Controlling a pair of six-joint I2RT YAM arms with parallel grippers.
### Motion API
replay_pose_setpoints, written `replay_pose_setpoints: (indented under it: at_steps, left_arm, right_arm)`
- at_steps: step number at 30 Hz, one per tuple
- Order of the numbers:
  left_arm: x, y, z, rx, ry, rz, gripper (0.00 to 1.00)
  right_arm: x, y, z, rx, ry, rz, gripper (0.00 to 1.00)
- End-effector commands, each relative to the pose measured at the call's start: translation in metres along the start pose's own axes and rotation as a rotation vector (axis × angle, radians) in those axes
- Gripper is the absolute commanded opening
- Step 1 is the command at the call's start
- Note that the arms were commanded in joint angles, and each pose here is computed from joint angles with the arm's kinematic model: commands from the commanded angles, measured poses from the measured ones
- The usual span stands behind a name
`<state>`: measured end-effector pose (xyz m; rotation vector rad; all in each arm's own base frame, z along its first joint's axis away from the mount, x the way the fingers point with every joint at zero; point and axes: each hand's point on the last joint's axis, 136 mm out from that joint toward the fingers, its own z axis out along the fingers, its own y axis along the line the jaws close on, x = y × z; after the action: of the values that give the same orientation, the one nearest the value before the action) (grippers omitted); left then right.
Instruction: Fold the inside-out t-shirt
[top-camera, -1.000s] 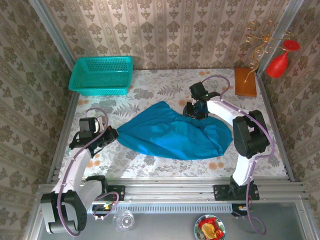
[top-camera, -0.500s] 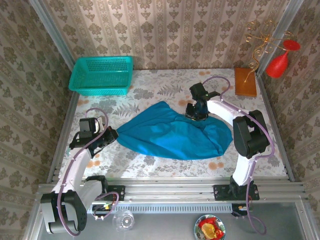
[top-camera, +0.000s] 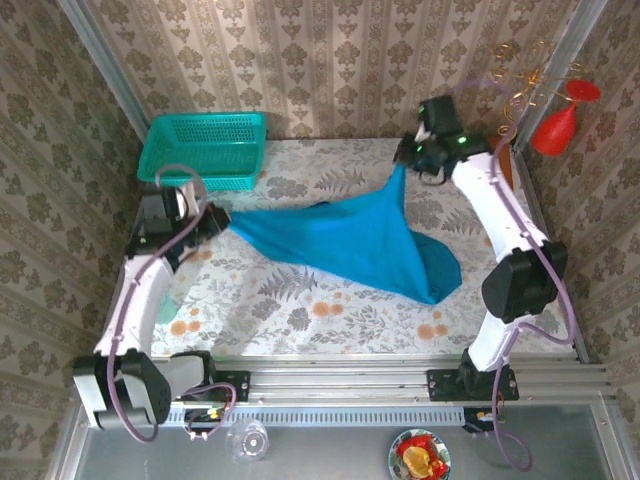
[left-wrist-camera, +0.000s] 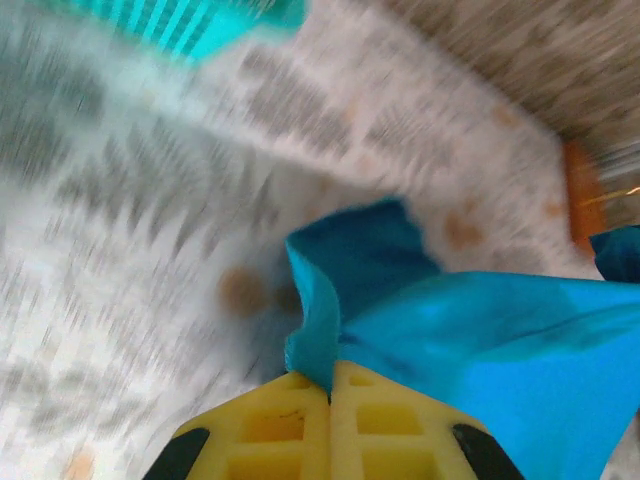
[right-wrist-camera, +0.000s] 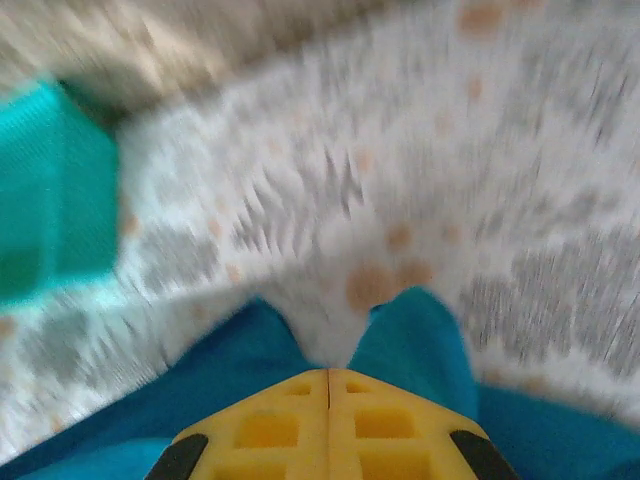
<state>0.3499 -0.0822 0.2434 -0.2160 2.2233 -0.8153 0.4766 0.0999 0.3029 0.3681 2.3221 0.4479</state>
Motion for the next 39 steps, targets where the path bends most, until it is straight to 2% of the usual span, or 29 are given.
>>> replay_pose_setpoints:
  at_steps: [1, 5, 7, 10, 12, 15, 18, 20, 24, 25, 26, 28, 29, 32, 39]
  left_arm:
    - [-0.082, -0.066, -0.020, 0.186, -0.153, 0.142, 0.00]
    - [-0.156, -0.136, -0.057, 0.382, -0.280, 0.229, 0.00]
    - [-0.179, -0.161, -0.079, 0.457, -0.339, 0.264, 0.00]
    - [-0.193, -0.178, -0.105, 0.520, -0.397, 0.288, 0.00]
    - [-0.189, -0.173, -0.112, 0.518, -0.406, 0.276, 0.00]
    - [-0.160, -0.152, -0.110, 0.486, -0.365, 0.237, 0.00]
    - [-0.105, -0.106, -0.090, 0.364, -0.250, 0.154, 0.00]
    - [-0.056, -0.062, -0.071, 0.229, -0.165, 0.063, 0.00]
    - [0.048, 0.017, -0.037, 0.060, -0.026, -0.131, 0.00]
    - [0.077, 0.040, -0.029, 0.011, 0.010, -0.193, 0.00]
    - [0.101, 0.057, -0.024, -0.030, 0.035, -0.246, 0.00]
    - [0.136, 0.080, -0.016, -0.070, 0.066, -0.318, 0.00]
    - [0.149, 0.089, -0.013, -0.092, 0.073, -0.344, 0.00]
    - [0.168, 0.109, -0.010, -0.149, 0.070, -0.377, 0.05]
    - [0.165, 0.115, -0.006, -0.180, 0.080, -0.359, 0.11]
  right_arm:
    - [-0.057, 0.000, -0.073, 0.003, -0.153, -0.040, 0.00]
    - [-0.118, 0.003, -0.159, -0.024, -0.373, -0.038, 0.00]
    - [-0.135, 0.004, -0.202, -0.037, -0.480, -0.040, 0.00]
    - [-0.136, -0.003, -0.247, -0.012, -0.579, -0.039, 0.00]
    - [-0.122, -0.006, -0.258, -0.009, -0.587, -0.048, 0.00]
    - [-0.086, -0.016, -0.257, -0.037, -0.573, -0.042, 0.00]
    - [-0.024, -0.042, -0.234, -0.022, -0.468, -0.013, 0.00]
    - [0.029, -0.062, -0.202, -0.023, -0.337, 0.023, 0.00]
    - [0.141, -0.093, -0.144, -0.042, -0.049, 0.111, 0.00]
    - [0.169, -0.102, -0.132, -0.027, 0.022, 0.136, 0.02]
    - [0.194, -0.109, -0.122, -0.015, 0.083, 0.155, 0.10]
    - [0.230, -0.120, -0.108, 0.005, 0.173, 0.177, 0.32]
    - [0.244, -0.126, -0.103, 0.022, 0.208, 0.189, 0.39]
    - [0.264, -0.138, -0.089, 0.066, 0.273, 0.200, 0.46]
    - [0.277, -0.155, -0.051, 0.151, 0.366, 0.156, 0.49]
